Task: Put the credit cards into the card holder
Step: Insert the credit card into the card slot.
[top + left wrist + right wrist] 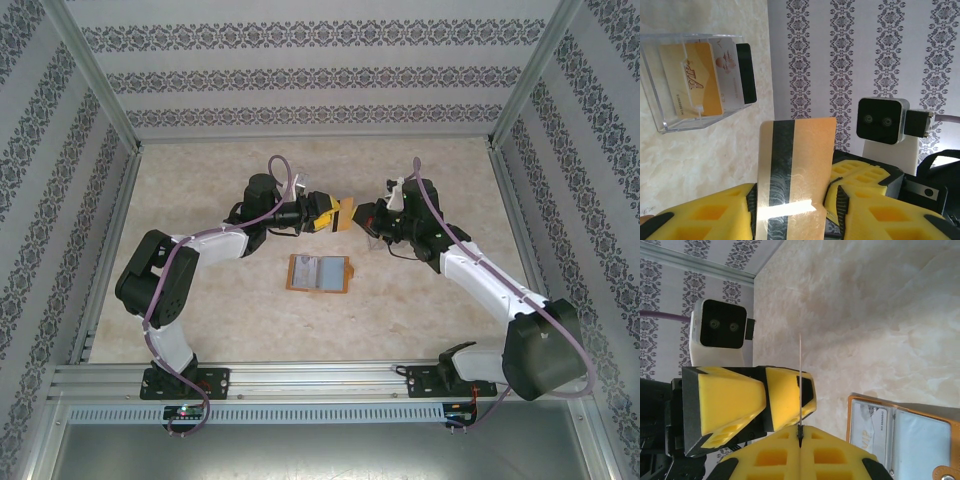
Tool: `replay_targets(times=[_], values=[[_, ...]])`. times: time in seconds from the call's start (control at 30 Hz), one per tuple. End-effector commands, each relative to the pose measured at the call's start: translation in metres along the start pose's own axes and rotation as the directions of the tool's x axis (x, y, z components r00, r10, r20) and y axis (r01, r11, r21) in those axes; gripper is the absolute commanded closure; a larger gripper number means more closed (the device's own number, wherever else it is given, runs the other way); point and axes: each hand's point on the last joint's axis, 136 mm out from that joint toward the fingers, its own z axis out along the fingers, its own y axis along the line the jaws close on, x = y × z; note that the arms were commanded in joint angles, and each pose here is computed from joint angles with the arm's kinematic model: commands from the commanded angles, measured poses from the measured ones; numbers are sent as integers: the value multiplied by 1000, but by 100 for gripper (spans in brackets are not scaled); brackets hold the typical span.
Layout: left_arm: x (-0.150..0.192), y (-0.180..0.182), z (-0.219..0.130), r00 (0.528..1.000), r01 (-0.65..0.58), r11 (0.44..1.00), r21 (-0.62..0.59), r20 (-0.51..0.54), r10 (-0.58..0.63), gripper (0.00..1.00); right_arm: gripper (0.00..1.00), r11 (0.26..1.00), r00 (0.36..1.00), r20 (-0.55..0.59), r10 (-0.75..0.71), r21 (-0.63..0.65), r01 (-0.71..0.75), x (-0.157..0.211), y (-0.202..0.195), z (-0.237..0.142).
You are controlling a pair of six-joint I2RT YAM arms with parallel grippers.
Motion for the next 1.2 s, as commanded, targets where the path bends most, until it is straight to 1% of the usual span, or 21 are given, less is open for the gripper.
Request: replay_targets(times=[0.0, 0.17, 0.27, 0.3, 0.43, 0.47, 0.53, 0.6, 0.7, 0.83, 0.9, 0.93, 1.0, 1.17], values=[[-1, -19, -5, 998, -56, 998, 33, 3, 56, 58, 100, 1000, 1000, 8, 15, -8, -15, -3, -3, 3], [-1, -16, -6, 999, -51, 998, 27, 6, 51, 71, 99, 1000, 1000, -5, 27, 6, -27, -1, -9, 6], [-2, -9, -9, 999, -35, 999, 2, 28, 35, 81, 98, 999, 999, 2, 40, 35, -40, -1, -18, 7], [-3, -6, -10, 999, -31, 1000, -4, 36, 31, 86, 98, 998, 999, 0, 44, 45, -44, 0, -22, 8], [-2, 2, -13, 999, -23, 999, -39, 48, 25, 100, 90, 997, 999, -25, 40, 71, -38, 5, -29, 12], [-1, 7, -15, 998, -23, 998, -61, 54, 27, 100, 88, 995, 999, -30, 35, 95, -32, 8, -34, 12], [3, 19, -20, 998, -25, 992, -123, 61, 32, 100, 76, 988, 999, -39, 22, 155, -15, 13, -46, 12], [8, 31, -27, 997, -35, 980, -194, 63, 48, 100, 69, 976, 998, -59, 6, 217, 7, 19, -58, 13], [17, 53, -41, 995, -35, 953, -301, 74, 60, 100, 58, 926, 992, -111, -55, 367, 92, 34, -79, 12], [33, 81, -59, 995, -46, 910, -411, 60, 77, 100, 51, 815, 970, -206, -130, 535, 223, 54, -99, 13], [41, 93, -64, 996, -40, 897, -439, 51, 70, 100, 49, 758, 958, -242, -151, 594, 269, 60, -107, 15], [44, 98, -66, 997, -37, 893, -449, 47, 64, 100, 47, 723, 951, -259, -168, 624, 298, 63, -111, 15], [48, 105, -66, 997, -38, 892, -450, 39, 62, 100, 42, 678, 937, -295, -188, 651, 341, 68, -116, 18], [57, 119, -62, 998, -49, 881, -471, 16, 64, 100, 40, 636, 918, -355, -174, 671, 380, 78, -128, 33]])
